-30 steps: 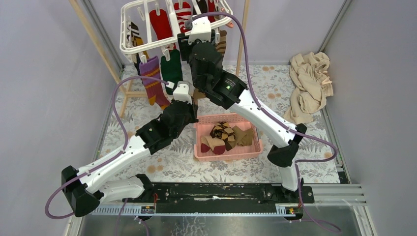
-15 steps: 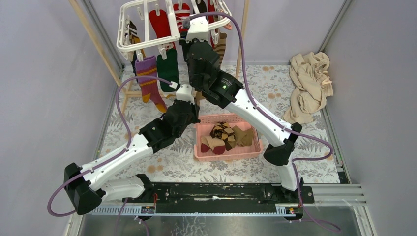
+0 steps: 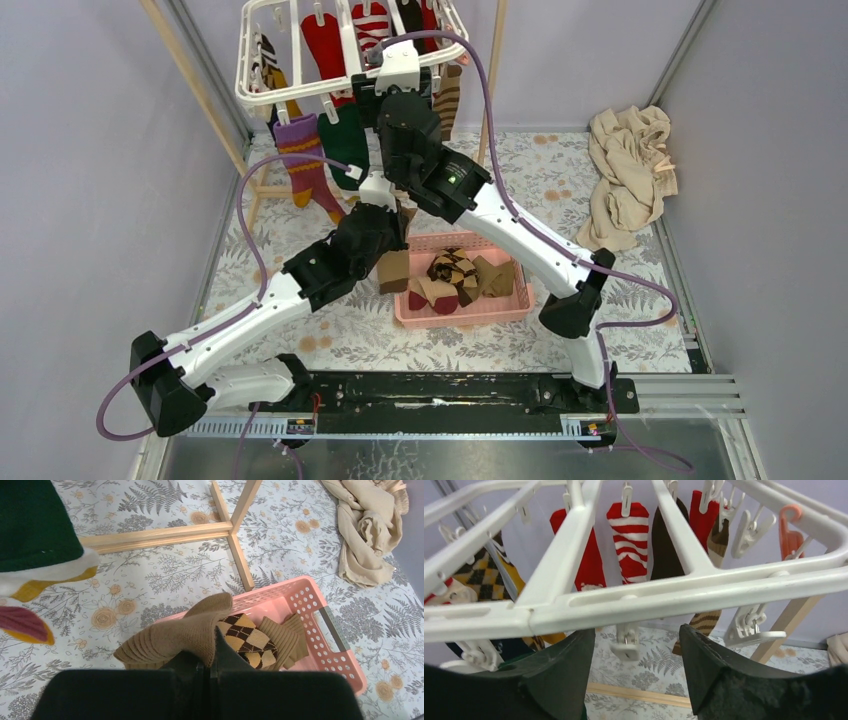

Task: Remove the socks clipped to the hanger
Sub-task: Remove the sock from the hanger, then place the sock in the bin.

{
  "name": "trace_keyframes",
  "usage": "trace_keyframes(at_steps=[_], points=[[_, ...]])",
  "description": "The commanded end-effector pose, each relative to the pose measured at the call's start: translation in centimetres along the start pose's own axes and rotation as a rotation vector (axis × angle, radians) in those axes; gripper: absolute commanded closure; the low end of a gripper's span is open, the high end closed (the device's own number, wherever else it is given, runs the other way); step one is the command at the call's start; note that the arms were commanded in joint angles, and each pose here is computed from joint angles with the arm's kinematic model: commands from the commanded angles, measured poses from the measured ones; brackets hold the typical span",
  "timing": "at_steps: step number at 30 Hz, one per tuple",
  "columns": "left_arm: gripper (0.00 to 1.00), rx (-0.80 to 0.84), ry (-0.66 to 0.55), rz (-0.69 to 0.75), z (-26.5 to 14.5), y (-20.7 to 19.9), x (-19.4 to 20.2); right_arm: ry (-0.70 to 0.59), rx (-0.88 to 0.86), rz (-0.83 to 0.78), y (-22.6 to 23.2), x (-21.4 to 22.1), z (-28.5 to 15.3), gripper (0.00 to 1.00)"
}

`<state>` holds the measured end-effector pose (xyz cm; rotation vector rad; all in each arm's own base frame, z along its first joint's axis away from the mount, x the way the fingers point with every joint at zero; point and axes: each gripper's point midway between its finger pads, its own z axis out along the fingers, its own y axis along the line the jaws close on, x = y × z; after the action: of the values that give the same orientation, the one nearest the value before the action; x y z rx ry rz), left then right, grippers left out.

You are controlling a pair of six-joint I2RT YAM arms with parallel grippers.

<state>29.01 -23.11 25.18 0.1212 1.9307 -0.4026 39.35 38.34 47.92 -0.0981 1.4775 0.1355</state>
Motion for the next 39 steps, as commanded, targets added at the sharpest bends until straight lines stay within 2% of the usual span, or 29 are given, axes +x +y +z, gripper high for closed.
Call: trace_keyframes(at_steps=[1,8,13,19,27,33,34,39], points=[[1.0,0.086,-0.079,-0.054,-0.8,-1.9,-3.0,-0.04,-0.038,0.098,-1.2,-3.2,-1.7,0.27],[1.0,0.177,-0.058,-0.073,-2.0,-4.0,-3.8,0.036,-0.13,0.206,-3.4,-1.4,-4.8,0.14],[1.0,0.274,-0.01,-0.086,-2.8,-6.7,-3.8,0.093,-0.14,0.269,-8.0,0.6,-8.1,0.1],[1.0,0.356,0.044,-0.092,-3.1,-10.2,-3.2,0.155,-0.08,0.269,-14.0,4.0,-11.7,0.08],[1.0,0.341,0.138,-0.081,0.3,-12.6,2.0,0.297,-0.125,0.264,-15.9,10.1,-15.8,0.07],[1.0,0.371,0.222,-0.028,3.0,-15.9,6.2,0.375,-0.124,0.251,-17.0,14.1,-18.0,0.07],[0.97,0.372,0.237,-0.022,3.3,-16.4,6.9,0.382,-0.124,0.248,-17.2,14.5,-18.3,0.07],[0.61,0.311,0.27,-0.049,3.8,-16.4,9.2,0.399,-0.132,0.258,-17.9,15.5,-19.5,0.05]])
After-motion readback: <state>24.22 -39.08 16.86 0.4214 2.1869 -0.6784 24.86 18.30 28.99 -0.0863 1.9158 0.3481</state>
